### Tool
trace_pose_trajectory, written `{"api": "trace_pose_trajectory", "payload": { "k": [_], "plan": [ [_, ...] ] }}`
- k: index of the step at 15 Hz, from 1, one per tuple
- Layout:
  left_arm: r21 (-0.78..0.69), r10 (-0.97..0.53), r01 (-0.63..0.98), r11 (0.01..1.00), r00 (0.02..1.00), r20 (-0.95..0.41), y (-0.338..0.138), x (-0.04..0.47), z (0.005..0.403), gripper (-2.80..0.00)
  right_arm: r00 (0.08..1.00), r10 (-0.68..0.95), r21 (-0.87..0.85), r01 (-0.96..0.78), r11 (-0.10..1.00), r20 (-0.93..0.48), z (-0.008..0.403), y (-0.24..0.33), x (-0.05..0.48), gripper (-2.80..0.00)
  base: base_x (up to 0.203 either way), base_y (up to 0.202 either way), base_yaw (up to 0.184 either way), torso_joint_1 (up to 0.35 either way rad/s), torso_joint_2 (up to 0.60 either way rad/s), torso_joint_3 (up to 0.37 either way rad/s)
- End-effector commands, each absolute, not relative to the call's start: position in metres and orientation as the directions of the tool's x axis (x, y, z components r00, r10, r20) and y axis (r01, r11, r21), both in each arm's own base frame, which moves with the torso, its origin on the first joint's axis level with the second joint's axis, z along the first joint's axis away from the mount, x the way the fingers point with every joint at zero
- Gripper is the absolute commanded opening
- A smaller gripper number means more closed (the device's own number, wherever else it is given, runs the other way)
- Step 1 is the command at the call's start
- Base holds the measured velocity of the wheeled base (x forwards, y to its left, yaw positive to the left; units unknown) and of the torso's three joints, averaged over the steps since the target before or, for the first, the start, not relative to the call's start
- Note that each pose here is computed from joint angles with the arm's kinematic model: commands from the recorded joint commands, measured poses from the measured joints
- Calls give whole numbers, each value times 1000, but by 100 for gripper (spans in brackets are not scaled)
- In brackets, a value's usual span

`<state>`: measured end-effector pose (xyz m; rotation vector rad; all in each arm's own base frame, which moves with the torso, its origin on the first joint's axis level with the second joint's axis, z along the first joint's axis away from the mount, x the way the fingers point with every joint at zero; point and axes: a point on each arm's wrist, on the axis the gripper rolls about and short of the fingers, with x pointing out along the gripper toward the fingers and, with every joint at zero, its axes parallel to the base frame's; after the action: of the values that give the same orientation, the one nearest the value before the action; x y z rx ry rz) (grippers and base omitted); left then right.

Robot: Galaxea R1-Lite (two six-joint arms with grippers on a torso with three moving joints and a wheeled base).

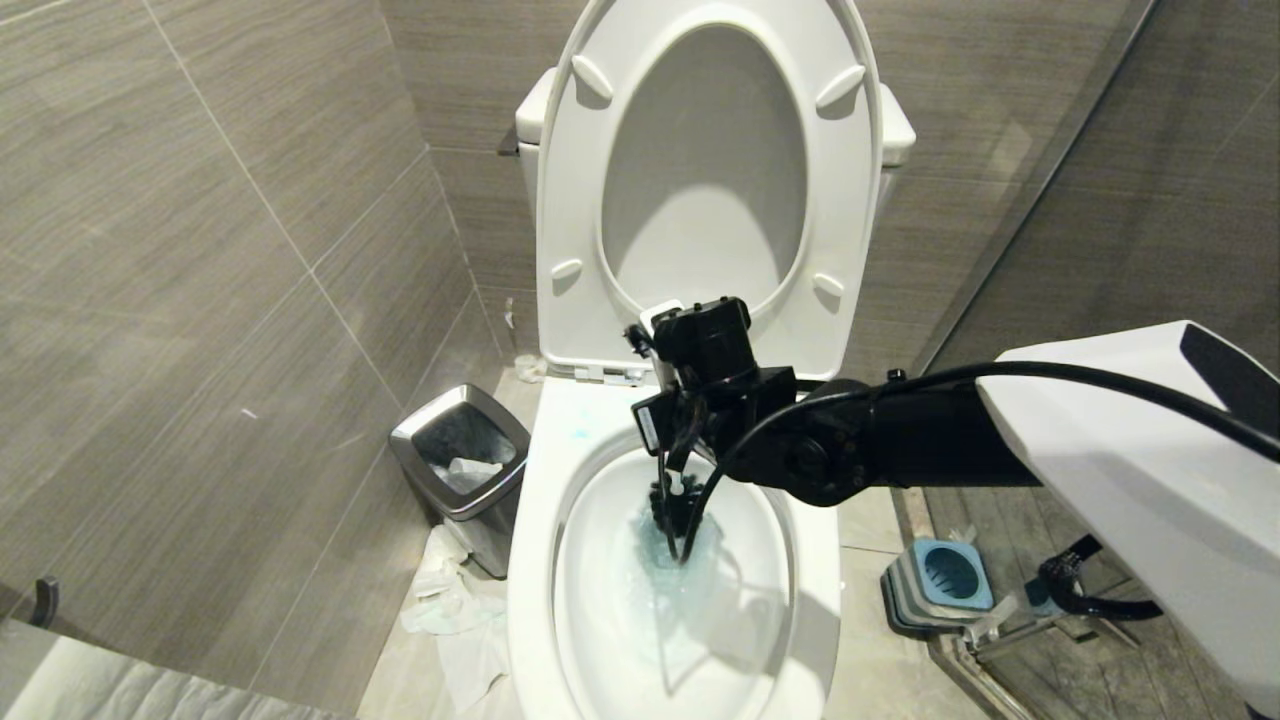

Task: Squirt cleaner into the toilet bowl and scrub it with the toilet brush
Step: Scrub the toilet bowl

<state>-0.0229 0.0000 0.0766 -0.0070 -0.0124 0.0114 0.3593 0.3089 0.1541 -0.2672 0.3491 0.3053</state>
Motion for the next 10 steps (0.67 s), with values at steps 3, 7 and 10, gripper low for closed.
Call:
{"api": "trace_pose_trajectory", "payload": {
  "k": [3, 7, 10],
  "plan": [
    [-8, 12, -12, 1000, 1000, 6, 0, -22, 75, -280, 858, 208, -239, -350, 906, -469, 88, 323, 374, -280, 0, 0, 0, 0, 0, 0],
    [-8, 12, -12, 1000, 1000, 6, 0, -22, 75, -280, 862, 206, -240, -346, 907, -464, 71, 334, 384, -280, 0, 0, 0, 0, 0, 0],
    [-8, 12, -12, 1000, 1000, 6, 0, -22, 75, -280, 882, 233, -215, -342, 915, -410, 112, 330, 374, -280, 0, 0, 0, 0, 0, 0]
  ]
}}
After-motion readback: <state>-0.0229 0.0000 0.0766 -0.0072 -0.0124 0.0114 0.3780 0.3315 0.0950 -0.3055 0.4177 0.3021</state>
